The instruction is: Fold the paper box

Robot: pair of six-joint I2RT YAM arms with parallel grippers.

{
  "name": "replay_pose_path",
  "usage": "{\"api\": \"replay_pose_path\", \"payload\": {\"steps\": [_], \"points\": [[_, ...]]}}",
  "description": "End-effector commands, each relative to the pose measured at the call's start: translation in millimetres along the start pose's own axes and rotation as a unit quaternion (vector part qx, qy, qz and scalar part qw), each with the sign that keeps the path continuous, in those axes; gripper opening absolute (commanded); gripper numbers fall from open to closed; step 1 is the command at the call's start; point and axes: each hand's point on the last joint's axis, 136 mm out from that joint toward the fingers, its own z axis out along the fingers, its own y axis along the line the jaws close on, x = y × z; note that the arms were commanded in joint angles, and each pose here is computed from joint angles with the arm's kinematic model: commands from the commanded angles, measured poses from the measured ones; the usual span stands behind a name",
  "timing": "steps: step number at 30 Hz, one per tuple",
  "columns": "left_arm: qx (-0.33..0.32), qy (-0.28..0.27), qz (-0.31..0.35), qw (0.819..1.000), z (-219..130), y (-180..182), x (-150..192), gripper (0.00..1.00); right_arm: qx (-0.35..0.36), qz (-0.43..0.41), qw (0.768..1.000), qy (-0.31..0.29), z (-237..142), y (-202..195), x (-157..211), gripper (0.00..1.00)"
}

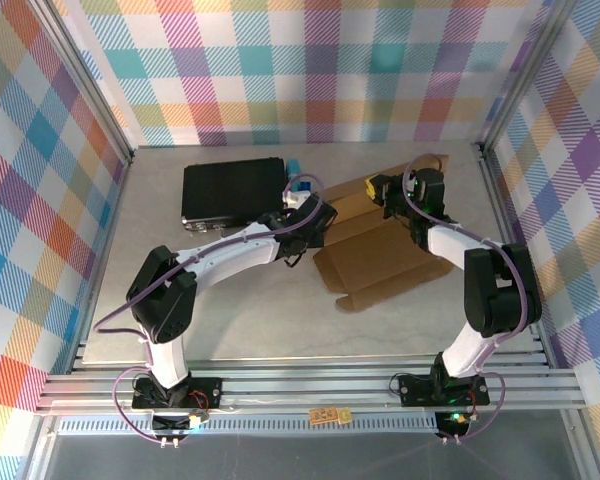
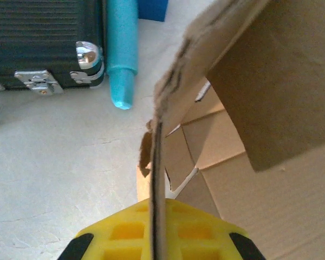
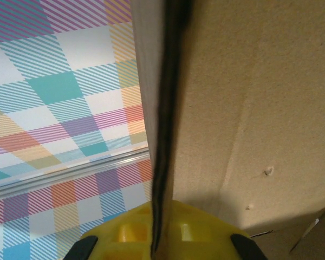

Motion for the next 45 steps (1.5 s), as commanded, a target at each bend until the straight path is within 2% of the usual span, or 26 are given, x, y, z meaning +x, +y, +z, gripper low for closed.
{"api": "replay_pose_path", "payload": {"steps": [1, 6, 9, 12, 15, 17, 19, 22, 23, 27, 29, 31, 34, 36, 37, 38, 40, 42, 45], "points": [[-0.018, -0.027, -0.083, 0.996, 2, 0, -13, 0.00, -0.015, 0.007, 1.000, -0.008, 3, 3, 0, 0.00], [-0.079, -0.014, -0.153, 0.985, 10, 11, -9, 0.00, -0.011, 0.014, 1.000, -0.009, 4, -2, 5, 0.00], [-0.085, -0.007, -0.207, 0.975, 15, 9, -4, 0.00, -0.007, 0.017, 1.000, -0.009, 4, -6, 7, 0.00], [-0.027, -0.002, -0.236, 0.971, 22, -15, -7, 0.00, -0.004, 0.018, 1.000, -0.009, 4, -8, 8, 0.00], [0.108, -0.015, -0.247, 0.963, 22, -61, -22, 0.00, 0.001, 0.020, 1.000, -0.010, 2, -11, 9, 0.00], [0.153, -0.018, -0.246, 0.957, 14, -71, -27, 0.00, 0.007, 0.021, 1.000, -0.011, 1, -14, 9, 0.00], [0.188, -0.016, -0.234, 0.954, 4, -74, -30, 0.10, 0.006, 0.019, 1.000, -0.011, 0, -12, 8, 0.00], [0.210, -0.012, -0.211, 0.955, -17, -62, -33, 0.42, 0.009, 0.019, 1.000, -0.009, 0, -11, 7, 0.00], [0.210, -0.011, -0.198, 0.957, -27, -54, -33, 0.49, 0.010, 0.018, 1.000, -0.010, 0, -11, 7, 0.00], [0.244, -0.026, -0.118, 0.962, -76, -27, -42, 0.61, 0.018, 0.009, 1.000, -0.007, -2, -7, 3, 0.00], [0.284, -0.032, -0.082, 0.955, -99, -17, -46, 0.60, 0.019, 0.003, 1.000, -0.002, -2, -4, 2, 0.00], [0.340, -0.041, -0.055, 0.938, -120, -5, -51, 0.55, 0.022, -0.001, 1.000, 0.002, -2, -3, 2, 0.00], [0.346, -0.044, -0.047, 0.936, -121, 33, -63, 0.46, 0.026, -0.006, 1.000, 0.006, 0, -2, 1, 0.00], [0.286, -0.027, -0.017, 0.958, -96, 64, -61, 0.32, 0.026, -0.007, 1.000, 0.006, 0, -2, 0, 0.00], [0.248, -0.021, 0.003, 0.968, -80, 76, -57, 0.27, 0.027, -0.006, 1.000, 0.006, 1, -3, 0, 0.00], [0.209, -0.009, 0.019, 0.978, -61, 91, -51, 0.27, 0.026, -0.006, 1.000, 0.009, 1, -2, 0, 0.00], [0.179, 0.016, 0.049, 0.982, -33, 96, -44, 0.26, 0.028, -0.007, 1.000, 0.013, 3, -1, 1, 0.00], [0.184, 0.039, 0.065, 0.980, -11, 87, -41, 0.25, 0.028, -0.010, 0.999, 0.016, 4, 0, 1, 0.00], [0.204, 0.030, 0.093, 0.974, 13, 65, -40, 0.27, 0.024, -0.008, 1.000, 0.017, 6, 1, 0, 0.00]]}}
